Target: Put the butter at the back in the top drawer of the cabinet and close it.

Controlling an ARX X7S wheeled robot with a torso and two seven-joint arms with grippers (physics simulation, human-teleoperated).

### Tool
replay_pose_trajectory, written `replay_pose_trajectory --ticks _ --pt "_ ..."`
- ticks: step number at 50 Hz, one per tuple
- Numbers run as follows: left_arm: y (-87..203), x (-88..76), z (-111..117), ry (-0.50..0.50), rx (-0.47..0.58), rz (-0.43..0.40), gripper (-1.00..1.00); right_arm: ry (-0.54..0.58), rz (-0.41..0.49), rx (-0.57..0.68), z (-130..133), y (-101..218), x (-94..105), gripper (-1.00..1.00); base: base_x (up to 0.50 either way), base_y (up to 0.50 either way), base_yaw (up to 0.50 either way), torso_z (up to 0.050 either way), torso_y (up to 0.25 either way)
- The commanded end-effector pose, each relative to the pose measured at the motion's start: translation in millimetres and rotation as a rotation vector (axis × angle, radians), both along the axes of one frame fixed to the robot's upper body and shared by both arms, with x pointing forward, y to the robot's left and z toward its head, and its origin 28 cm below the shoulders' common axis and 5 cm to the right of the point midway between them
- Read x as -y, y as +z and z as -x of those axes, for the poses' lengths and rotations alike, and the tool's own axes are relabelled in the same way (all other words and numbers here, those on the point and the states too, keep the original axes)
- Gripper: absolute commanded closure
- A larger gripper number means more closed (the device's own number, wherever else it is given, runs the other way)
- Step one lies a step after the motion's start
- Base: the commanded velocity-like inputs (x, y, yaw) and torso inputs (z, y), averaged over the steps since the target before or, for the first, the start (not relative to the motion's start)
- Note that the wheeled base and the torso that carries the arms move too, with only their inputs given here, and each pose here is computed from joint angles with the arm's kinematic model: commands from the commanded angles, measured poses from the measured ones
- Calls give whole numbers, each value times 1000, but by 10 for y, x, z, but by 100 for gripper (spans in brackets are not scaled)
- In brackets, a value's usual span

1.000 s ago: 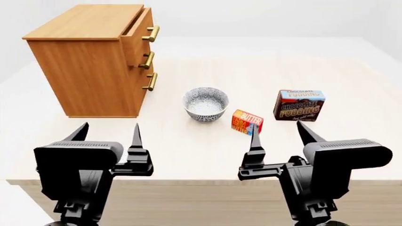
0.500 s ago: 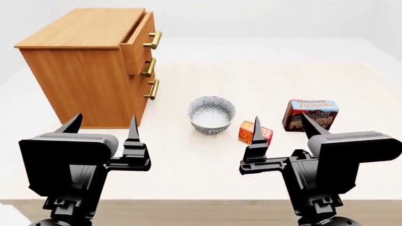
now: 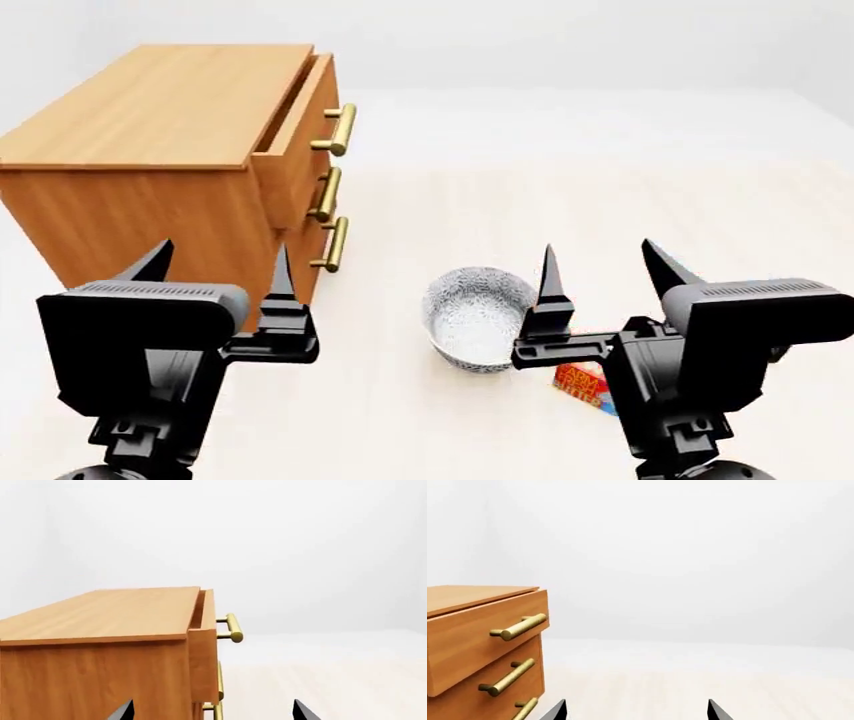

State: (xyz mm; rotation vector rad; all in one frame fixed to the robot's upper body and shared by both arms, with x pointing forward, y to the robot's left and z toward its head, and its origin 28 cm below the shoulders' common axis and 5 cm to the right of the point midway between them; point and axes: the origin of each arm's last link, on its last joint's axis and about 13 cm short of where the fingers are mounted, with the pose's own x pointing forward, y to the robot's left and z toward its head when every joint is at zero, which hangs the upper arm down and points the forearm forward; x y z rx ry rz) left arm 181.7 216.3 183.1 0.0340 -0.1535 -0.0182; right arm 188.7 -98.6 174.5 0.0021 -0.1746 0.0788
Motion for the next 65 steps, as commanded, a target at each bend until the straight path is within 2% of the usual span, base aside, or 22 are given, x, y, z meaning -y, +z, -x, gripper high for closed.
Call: replay_pose_trajectory --ticks 1,15,24,33,45,56,65 --pt "0 3 -2 -2 -1 0 -100 3 -5 2 -1 8 7 -100 500 -23 0 0 0" --pt "2 3 6 -4 -1 0 -100 1 -10 14 15 16 11 -100 478 -78 0 0 1" --pt "6 4 27 -7 -1 -3 -100 -5 -10 27 48 12 17 -100 2 0 0 0 0" --pt "146 15 163 -35 19 -19 -100 -22 -12 50 174 4 49 -100 0 0 0 0 0" --pt "684 23 167 -69 33 -52 -100 -28 -30 58 235 -14 101 -100 0 0 0 0 0" --pt "1257 153 -67 -10 3 -198 -100 -22 -47 67 292 -38 154 -100 0 0 0 0 0" --pt "1754 305 -335 44 -109 -328 -100 -14 -60 65 306 -56 190 -100 0 0 0 0 0"
